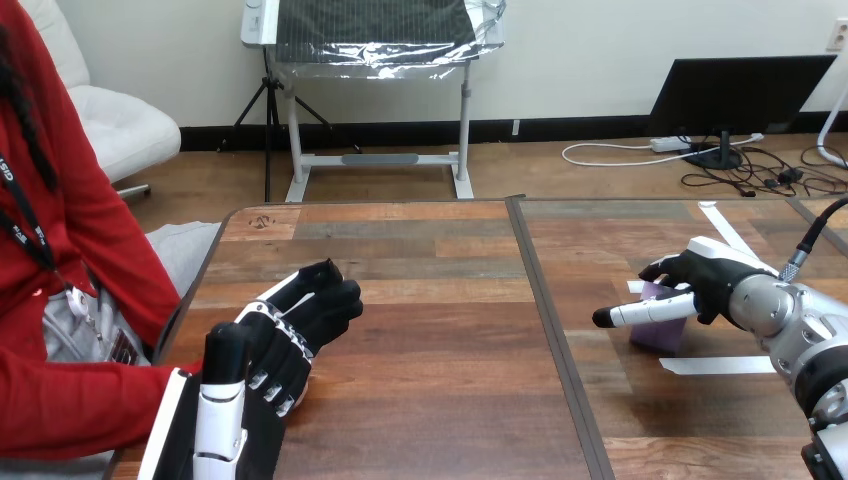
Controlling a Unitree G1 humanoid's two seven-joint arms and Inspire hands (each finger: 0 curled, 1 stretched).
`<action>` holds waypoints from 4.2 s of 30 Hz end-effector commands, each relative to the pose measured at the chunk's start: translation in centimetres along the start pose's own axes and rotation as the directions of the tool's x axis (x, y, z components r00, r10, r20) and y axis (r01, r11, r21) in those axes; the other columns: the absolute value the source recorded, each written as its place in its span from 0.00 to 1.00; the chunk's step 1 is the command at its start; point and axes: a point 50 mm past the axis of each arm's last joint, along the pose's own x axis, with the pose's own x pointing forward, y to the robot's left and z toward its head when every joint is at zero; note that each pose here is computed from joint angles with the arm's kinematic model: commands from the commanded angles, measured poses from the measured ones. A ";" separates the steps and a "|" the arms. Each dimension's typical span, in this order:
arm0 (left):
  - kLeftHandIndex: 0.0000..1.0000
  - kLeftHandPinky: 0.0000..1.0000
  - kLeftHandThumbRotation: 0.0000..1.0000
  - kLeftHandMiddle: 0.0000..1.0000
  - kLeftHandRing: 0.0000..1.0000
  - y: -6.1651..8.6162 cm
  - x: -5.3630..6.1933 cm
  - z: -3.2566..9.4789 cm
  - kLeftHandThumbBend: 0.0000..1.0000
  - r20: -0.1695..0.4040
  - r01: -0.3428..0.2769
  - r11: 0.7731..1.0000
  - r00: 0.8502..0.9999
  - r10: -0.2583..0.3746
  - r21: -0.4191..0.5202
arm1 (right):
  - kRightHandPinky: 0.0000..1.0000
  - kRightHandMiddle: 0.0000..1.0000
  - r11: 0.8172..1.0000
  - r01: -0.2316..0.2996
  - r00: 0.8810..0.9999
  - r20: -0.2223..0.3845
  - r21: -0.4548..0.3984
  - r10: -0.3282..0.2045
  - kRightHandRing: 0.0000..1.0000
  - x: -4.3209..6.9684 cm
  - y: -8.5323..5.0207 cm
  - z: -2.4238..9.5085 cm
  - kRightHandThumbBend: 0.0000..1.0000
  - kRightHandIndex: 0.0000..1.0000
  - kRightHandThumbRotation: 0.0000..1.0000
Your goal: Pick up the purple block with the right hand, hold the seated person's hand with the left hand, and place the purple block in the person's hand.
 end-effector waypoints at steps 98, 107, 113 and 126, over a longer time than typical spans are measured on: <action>0.77 0.85 1.00 0.77 0.80 -0.2 0.9 0.8 0.53 0.067 0.018 0.999 0.998 -0.016 -0.026 | 0.67 0.77 0.991 0.126 0.992 0.027 -0.034 -0.125 0.73 -0.4 -2.5 0.2 0.86 0.78 0.04; 0.76 0.84 1.00 0.76 0.79 -0.3 0.9 0.7 0.52 0.061 0.010 1.000 0.998 -0.008 -0.028 | 0.64 0.75 0.991 0.124 0.992 0.030 -0.052 -0.123 0.70 -0.4 -2.3 0.3 0.83 0.76 0.02; 0.76 0.84 0.98 0.77 0.80 -0.3 0.9 0.7 0.51 0.061 0.013 0.999 0.998 -0.011 -0.034 | 0.62 0.73 0.992 0.117 0.993 0.020 -0.049 -0.116 0.68 -0.3 -2.1 0.3 0.81 0.75 0.00; 0.75 0.84 0.97 0.76 0.79 -0.2 0.8 0.6 0.50 0.060 0.009 1.000 0.998 -0.007 -0.025 | 0.62 0.71 0.992 0.120 0.993 0.012 -0.039 -0.120 0.67 -0.2 -1.5 0.2 0.77 0.72 0.00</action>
